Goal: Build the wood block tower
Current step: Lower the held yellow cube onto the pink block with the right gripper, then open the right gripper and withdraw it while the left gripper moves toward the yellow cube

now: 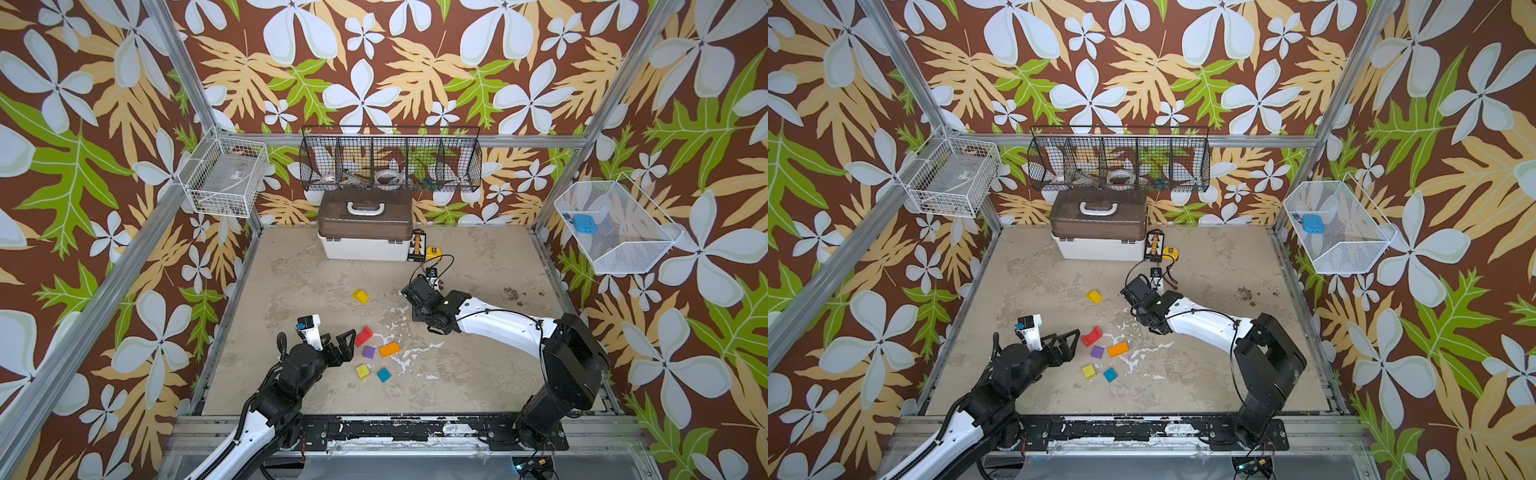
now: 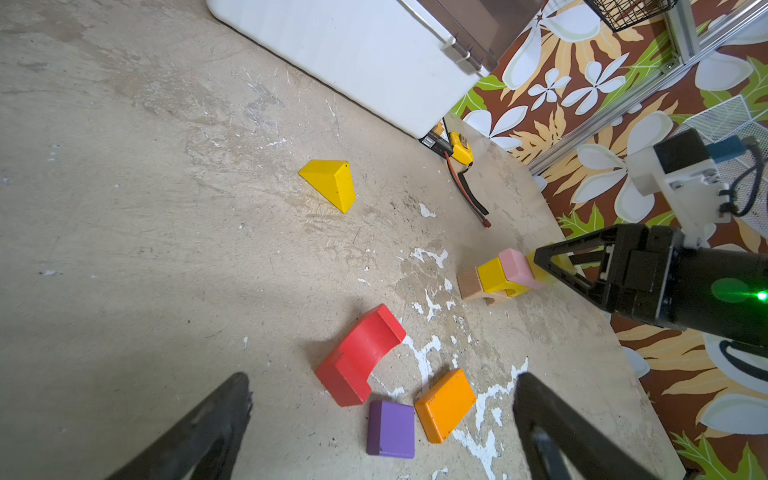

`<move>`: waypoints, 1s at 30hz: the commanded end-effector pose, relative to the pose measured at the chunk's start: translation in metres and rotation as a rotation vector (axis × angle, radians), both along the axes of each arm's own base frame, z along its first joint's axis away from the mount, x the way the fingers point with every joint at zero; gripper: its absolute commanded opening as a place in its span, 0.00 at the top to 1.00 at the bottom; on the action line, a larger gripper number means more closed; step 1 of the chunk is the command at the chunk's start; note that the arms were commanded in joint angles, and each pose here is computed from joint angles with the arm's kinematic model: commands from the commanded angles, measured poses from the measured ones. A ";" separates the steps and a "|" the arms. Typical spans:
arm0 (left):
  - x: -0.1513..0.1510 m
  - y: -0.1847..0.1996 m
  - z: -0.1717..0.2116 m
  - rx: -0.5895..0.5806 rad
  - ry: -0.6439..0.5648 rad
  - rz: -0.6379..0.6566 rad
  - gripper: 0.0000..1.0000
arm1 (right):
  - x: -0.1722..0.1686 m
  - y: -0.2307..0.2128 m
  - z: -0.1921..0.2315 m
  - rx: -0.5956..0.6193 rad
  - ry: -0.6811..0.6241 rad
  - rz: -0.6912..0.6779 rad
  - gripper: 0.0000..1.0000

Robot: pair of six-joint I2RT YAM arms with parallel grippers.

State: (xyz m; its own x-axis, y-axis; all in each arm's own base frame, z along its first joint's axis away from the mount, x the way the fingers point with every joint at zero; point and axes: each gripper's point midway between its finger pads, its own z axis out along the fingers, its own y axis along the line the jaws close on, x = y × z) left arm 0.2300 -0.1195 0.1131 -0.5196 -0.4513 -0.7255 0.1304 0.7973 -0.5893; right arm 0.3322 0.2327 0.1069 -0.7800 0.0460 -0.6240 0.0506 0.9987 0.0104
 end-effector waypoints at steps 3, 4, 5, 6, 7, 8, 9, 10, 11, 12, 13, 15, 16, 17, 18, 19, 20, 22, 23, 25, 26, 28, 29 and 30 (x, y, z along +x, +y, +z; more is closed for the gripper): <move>0.002 -0.002 0.006 -0.009 -0.022 -0.005 0.00 | 0.001 -0.001 0.016 0.010 -0.025 0.000 0.44; 0.002 -0.001 0.005 -0.008 -0.023 -0.003 0.00 | 0.002 -0.001 0.022 0.018 -0.038 0.002 0.44; 0.002 -0.001 0.006 -0.008 -0.024 -0.002 0.00 | 0.001 -0.002 0.028 0.025 -0.048 0.007 0.43; 0.002 0.000 0.006 -0.006 -0.024 0.003 0.00 | 0.001 -0.002 0.033 0.031 -0.059 0.011 0.42; 0.003 0.001 0.007 -0.006 -0.028 0.014 0.00 | 0.000 -0.003 0.041 0.042 -0.076 0.018 0.41; 0.005 0.003 0.008 -0.005 -0.034 0.028 0.00 | -0.001 -0.005 0.049 0.053 -0.097 0.023 0.40; 0.005 0.004 0.010 -0.009 -0.036 0.034 0.00 | -0.003 -0.007 0.055 0.065 -0.116 0.027 0.38; 0.006 0.006 0.012 -0.006 -0.027 0.050 0.00 | -0.005 -0.011 0.062 0.077 -0.139 0.027 0.35; 0.006 0.011 0.011 0.007 -0.012 0.073 0.00 | -0.008 -0.015 0.068 0.090 -0.165 0.030 0.32; 0.007 0.015 0.011 0.019 -0.001 0.096 0.00 | -0.009 -0.018 0.074 0.099 -0.191 0.030 0.30; 0.007 0.020 0.010 0.026 0.013 0.126 0.00 | -0.012 -0.023 0.080 0.106 -0.215 0.030 0.28; 0.005 0.030 0.009 0.000 0.043 0.192 0.00 | -0.016 -0.033 0.089 0.116 -0.261 0.025 0.26; 0.004 0.028 0.009 -0.026 0.046 0.186 0.00 | -0.019 -0.040 0.093 0.115 -0.286 0.012 0.24; 0.002 0.023 0.014 -0.041 0.032 0.152 0.00 | -0.022 -0.048 0.097 0.117 -0.313 -0.003 0.21; 0.000 0.017 0.020 -0.036 0.015 0.104 0.00 | -0.024 -0.054 0.100 0.122 -0.338 -0.009 0.18; -0.003 0.010 0.026 -0.030 0.000 0.055 0.00 | -0.028 -0.059 0.105 0.130 -0.369 -0.008 0.15; -0.005 0.008 0.028 -0.024 0.001 0.033 0.00 | -0.030 -0.063 0.111 0.140 -0.403 -0.001 0.13; -0.008 0.004 0.023 -0.035 0.035 0.018 0.00 | -0.036 -0.073 0.120 0.154 -0.453 -0.005 0.11; -0.010 -0.002 0.017 -0.051 0.054 -0.017 0.00 | -0.039 -0.078 0.124 0.161 -0.479 -0.010 0.09; -0.014 -0.009 0.004 -0.060 0.107 -0.047 0.00 | -0.044 -0.090 0.132 0.166 -0.532 -0.022 0.05; -0.015 -0.011 -0.002 -0.053 0.133 -0.058 0.00 | -0.046 -0.096 0.135 0.169 -0.563 -0.030 0.04; -0.018 -0.012 -0.012 -0.022 0.177 -0.076 0.04 | -0.047 -0.106 0.138 0.169 -0.609 -0.030 0.01; -0.020 -0.015 -0.016 -0.023 0.192 -0.092 0.07 | -0.046 -0.112 0.136 0.176 -0.613 -0.029 0.00; -0.022 -0.018 -0.019 -0.020 0.200 -0.109 0.09 | -0.042 -0.120 0.134 0.181 -0.613 -0.040 0.00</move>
